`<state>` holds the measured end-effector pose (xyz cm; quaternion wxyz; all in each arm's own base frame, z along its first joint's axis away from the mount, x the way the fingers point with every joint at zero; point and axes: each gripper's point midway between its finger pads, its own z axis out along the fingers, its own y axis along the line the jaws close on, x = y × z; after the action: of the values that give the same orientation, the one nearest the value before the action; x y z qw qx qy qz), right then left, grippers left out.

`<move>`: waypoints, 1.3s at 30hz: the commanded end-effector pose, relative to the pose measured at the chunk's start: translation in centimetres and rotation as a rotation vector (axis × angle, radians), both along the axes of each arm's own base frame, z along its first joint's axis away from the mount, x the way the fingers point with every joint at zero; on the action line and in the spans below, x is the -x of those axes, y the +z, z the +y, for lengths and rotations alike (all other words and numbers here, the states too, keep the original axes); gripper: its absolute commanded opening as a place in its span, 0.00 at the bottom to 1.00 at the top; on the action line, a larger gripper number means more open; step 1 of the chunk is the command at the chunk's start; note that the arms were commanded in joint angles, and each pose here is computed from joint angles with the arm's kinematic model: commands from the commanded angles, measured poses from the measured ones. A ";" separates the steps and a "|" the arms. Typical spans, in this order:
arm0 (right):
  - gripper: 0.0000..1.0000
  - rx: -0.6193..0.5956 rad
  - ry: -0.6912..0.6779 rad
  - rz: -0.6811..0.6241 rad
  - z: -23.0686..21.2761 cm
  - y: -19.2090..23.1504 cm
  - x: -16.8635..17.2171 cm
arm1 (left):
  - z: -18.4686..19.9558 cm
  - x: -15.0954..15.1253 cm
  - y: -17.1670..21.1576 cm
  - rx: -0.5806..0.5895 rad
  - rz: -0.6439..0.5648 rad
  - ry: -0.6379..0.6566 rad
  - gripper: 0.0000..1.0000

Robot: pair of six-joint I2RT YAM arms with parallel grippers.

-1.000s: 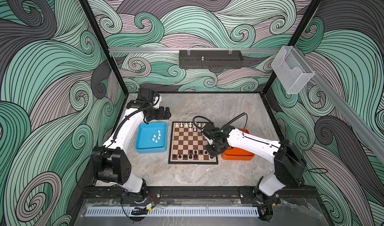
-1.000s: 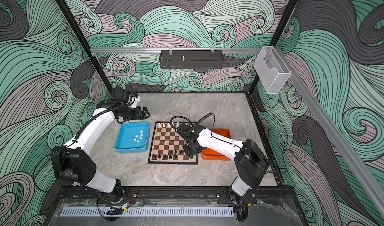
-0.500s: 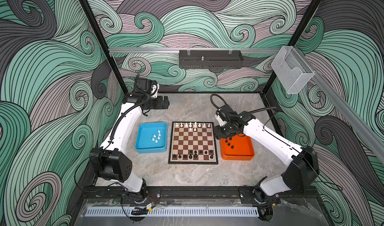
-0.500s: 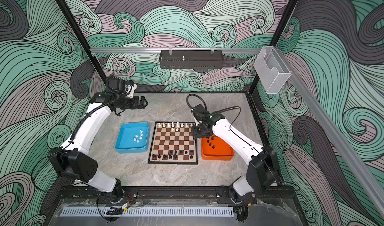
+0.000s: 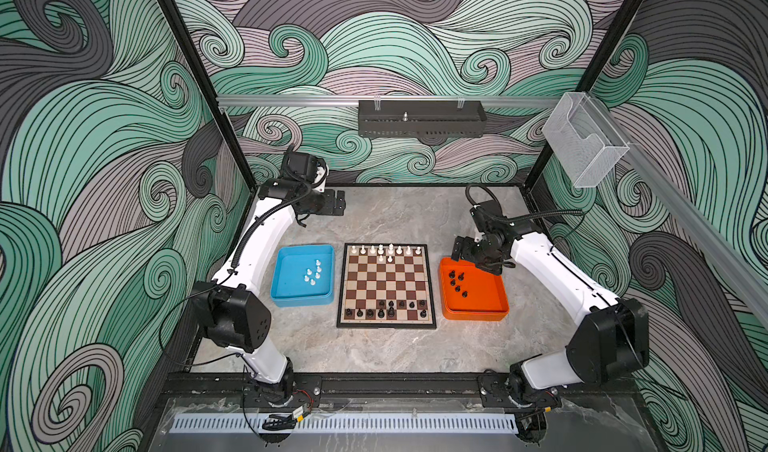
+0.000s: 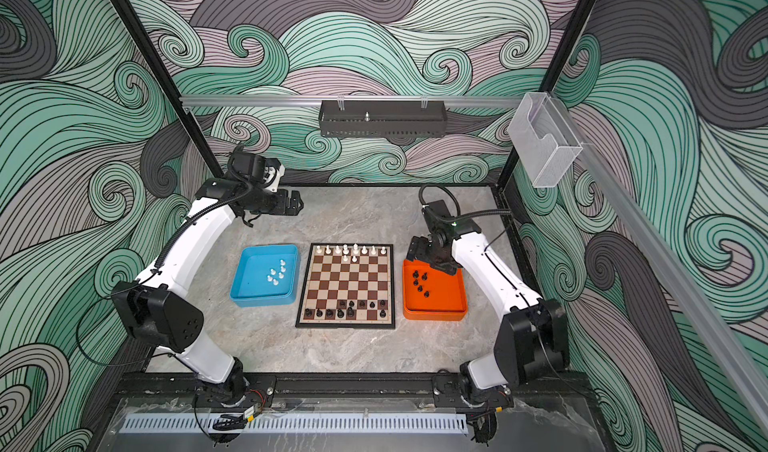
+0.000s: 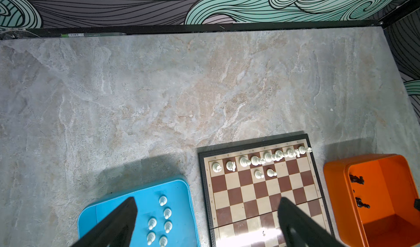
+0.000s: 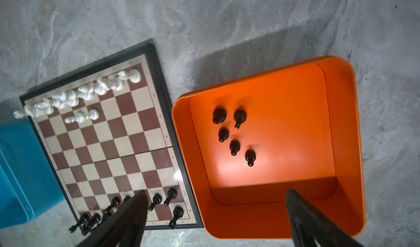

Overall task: Set up the chess pieces on the board
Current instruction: 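Move the right gripper back over the orange tray and lower toward a black piece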

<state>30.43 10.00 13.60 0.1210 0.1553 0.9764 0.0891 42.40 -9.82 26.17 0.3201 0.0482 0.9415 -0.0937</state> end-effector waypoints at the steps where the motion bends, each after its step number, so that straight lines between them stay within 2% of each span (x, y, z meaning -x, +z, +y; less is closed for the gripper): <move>1: 0.87 -0.074 -0.156 0.082 -0.6 -2.1 0.4 | 0.3 0.0 0.5 -0.027 -0.007 0.000 0.99; 5: 0.72 -0.122 -0.245 0.128 -1.0 -3.8 0.2 | 0.2 -0.2 -0.1 -0.033 0.000 -0.017 0.99; 18: 0.49 -0.141 -0.341 0.208 -1.2 -7.6 -0.6 | -0.2 -0.2 -2.0 -0.039 0.039 -0.044 0.99; 24: 0.41 -0.128 -0.346 0.233 -1.3 -9.0 -0.7 | -0.1 -0.2 -2.2 -0.047 0.042 -0.047 0.99; 32: 0.39 -0.110 -0.338 0.244 -1.5 -9.9 -1.0 | -0.1 -0.4 -2.7 -0.050 0.053 -0.046 0.99; 39: 0.32 -0.101 -0.335 0.249 -1.7 -10.5 -1.1 | -0.2 -0.6 -2.9 -0.050 0.057 -0.047 0.99</move>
<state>31.57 8.88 3.71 0.0070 0.3301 0.9376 0.1088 42.92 -9.86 23.69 0.2959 0.0708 0.9492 -0.0806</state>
